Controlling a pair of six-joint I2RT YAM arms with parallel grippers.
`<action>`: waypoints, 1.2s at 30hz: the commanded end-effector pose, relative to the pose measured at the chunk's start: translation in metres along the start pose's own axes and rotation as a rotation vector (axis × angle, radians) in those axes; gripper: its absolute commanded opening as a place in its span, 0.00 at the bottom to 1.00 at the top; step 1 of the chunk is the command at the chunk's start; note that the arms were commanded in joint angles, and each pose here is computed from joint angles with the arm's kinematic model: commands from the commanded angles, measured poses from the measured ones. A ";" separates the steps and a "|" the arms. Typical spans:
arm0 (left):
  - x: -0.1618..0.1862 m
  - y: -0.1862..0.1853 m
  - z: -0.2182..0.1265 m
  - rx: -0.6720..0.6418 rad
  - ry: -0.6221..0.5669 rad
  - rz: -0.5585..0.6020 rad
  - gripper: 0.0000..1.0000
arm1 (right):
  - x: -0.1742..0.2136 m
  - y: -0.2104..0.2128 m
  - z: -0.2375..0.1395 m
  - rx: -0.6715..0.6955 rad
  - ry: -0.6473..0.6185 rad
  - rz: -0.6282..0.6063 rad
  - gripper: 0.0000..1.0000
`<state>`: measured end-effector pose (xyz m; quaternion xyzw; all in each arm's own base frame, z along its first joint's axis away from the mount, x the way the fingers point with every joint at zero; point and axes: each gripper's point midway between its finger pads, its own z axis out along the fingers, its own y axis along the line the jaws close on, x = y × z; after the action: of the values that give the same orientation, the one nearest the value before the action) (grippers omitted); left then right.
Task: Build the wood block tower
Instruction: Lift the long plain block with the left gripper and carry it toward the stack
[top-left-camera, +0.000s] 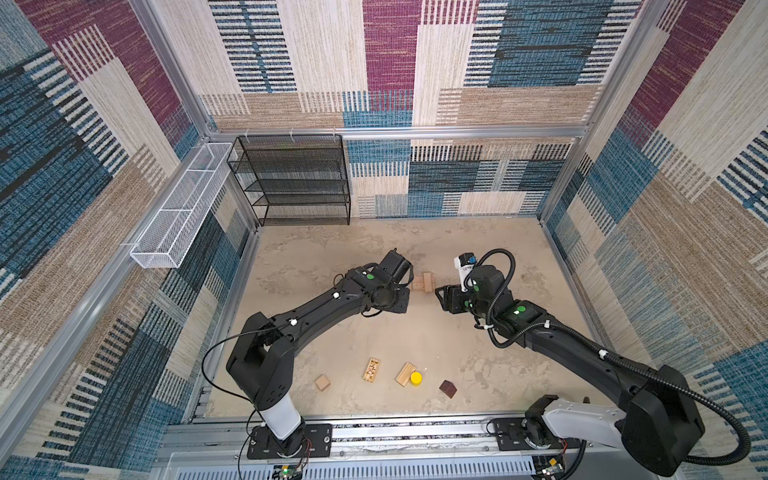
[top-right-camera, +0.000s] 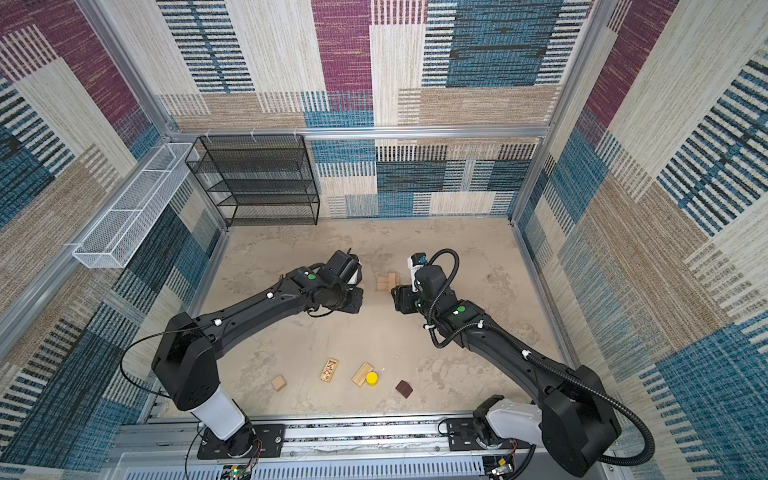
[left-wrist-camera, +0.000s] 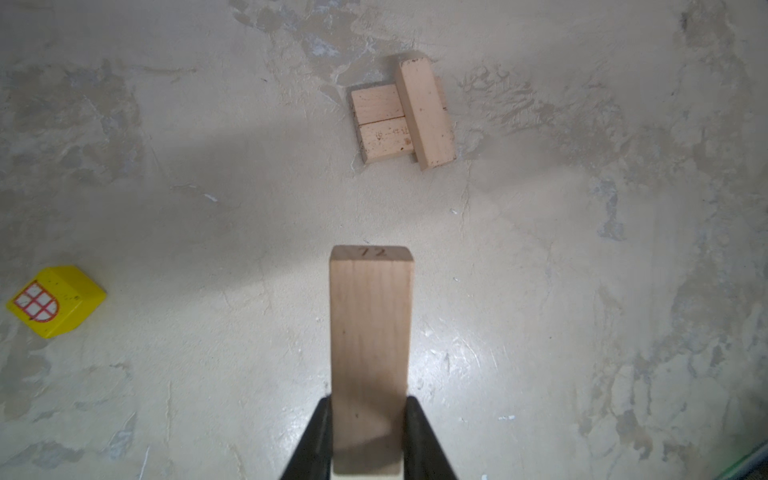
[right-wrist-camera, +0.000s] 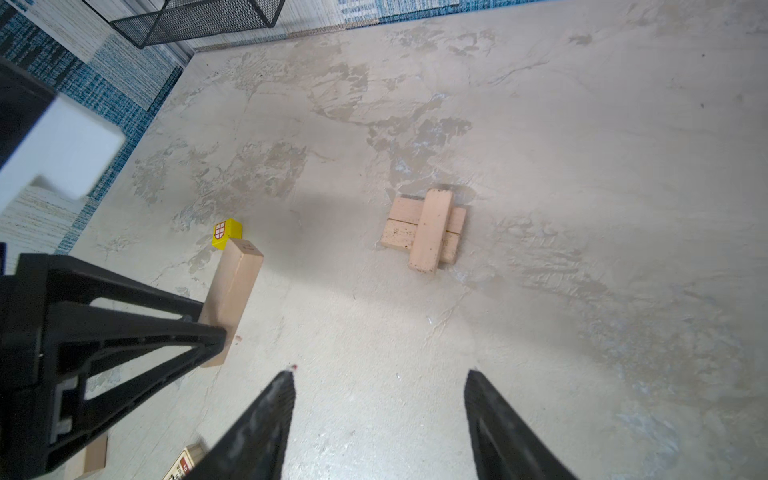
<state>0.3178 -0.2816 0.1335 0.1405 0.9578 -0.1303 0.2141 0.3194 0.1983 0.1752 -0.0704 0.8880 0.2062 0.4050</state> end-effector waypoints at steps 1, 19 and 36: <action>-0.007 -0.006 0.001 0.026 -0.008 0.018 0.00 | -0.007 -0.001 -0.001 0.004 -0.040 0.002 0.67; -0.026 -0.005 0.012 0.058 -0.019 -0.009 0.00 | -0.016 -0.005 0.002 0.040 -0.062 -0.027 0.67; -0.043 -0.007 0.026 0.093 -0.022 -0.032 0.00 | -0.028 -0.009 -0.007 0.076 -0.111 -0.036 0.67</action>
<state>0.3601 -0.3005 0.1275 0.1229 0.9550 -0.1690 0.2104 0.3300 0.1858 0.1850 -0.0621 0.8798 0.1701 0.4394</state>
